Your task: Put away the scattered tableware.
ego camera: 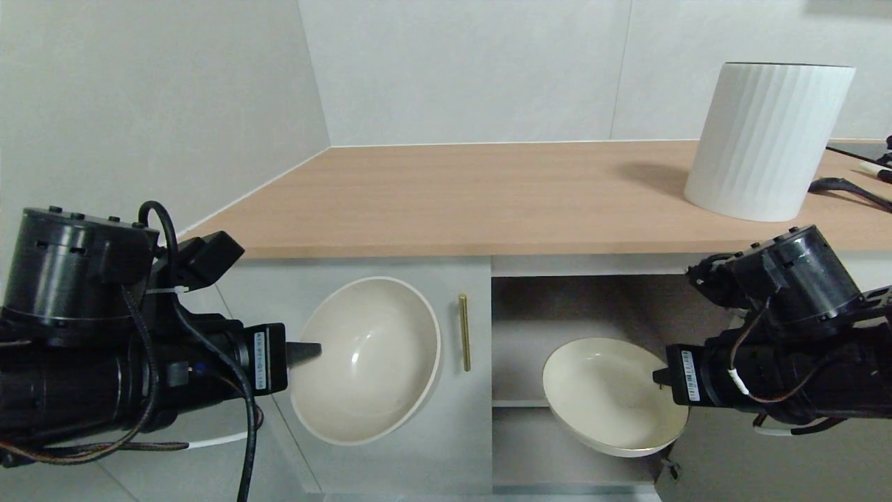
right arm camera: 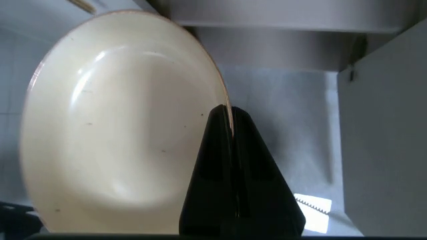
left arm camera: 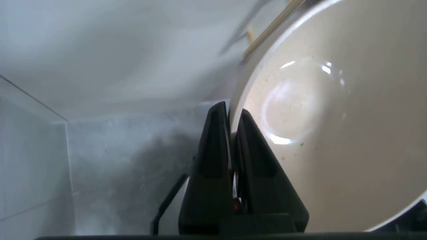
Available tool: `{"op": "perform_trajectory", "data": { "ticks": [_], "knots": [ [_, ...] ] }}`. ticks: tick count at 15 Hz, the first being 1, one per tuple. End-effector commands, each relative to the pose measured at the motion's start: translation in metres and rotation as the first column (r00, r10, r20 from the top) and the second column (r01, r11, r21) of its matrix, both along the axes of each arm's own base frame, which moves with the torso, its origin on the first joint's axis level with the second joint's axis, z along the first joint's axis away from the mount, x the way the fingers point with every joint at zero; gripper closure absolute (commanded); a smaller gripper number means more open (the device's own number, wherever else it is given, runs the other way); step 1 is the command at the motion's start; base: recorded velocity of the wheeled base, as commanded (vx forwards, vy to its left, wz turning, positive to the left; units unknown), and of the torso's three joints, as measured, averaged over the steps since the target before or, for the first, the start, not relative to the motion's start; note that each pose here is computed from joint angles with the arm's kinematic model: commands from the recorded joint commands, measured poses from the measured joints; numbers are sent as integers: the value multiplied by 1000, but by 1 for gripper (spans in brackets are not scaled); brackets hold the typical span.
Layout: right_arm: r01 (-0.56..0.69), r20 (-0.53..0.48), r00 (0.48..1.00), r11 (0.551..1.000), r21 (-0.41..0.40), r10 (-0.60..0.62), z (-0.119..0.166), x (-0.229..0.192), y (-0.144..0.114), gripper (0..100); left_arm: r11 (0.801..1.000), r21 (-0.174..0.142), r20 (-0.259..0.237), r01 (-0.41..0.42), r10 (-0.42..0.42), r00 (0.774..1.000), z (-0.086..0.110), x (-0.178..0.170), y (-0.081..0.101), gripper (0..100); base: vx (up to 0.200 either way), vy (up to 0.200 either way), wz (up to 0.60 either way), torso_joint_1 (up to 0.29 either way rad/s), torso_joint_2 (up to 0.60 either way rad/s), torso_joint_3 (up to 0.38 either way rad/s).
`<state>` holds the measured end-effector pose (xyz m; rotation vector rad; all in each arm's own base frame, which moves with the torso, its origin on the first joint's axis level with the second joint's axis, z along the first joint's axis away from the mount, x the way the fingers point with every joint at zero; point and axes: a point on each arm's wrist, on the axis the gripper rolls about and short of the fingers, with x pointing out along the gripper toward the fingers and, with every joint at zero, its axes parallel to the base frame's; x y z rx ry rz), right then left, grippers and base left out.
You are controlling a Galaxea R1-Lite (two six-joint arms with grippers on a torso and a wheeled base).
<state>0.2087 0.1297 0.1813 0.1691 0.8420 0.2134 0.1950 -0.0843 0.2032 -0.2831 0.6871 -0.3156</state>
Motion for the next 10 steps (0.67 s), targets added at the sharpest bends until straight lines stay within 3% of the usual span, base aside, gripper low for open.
{"op": "perform_trajectory", "data": {
  "ticks": [1, 4, 10],
  "knots": [
    [0, -1, 1000, 1000, -2, 0, 0, 0, 0, 100, 1000, 0, -1, 0, 0, 1000, 0, 0, 0, 100, 0, 0, 0, -134, 456, 320],
    [0, -1, 1000, 1000, -2, 0, 0, 0, 0, 100, 1000, 0, -1, 0, 0, 1000, 0, 0, 0, 100, 0, 0, 0, -93, 346, 259],
    [16, -29, 999, 1000, -18, -16, -9, 11, 2, 100, 1000, 5, -16, 1, -1, 1000, -3, 3, -1, 100, 0, 0, 0, -7, 32, 21]
  ]
}}
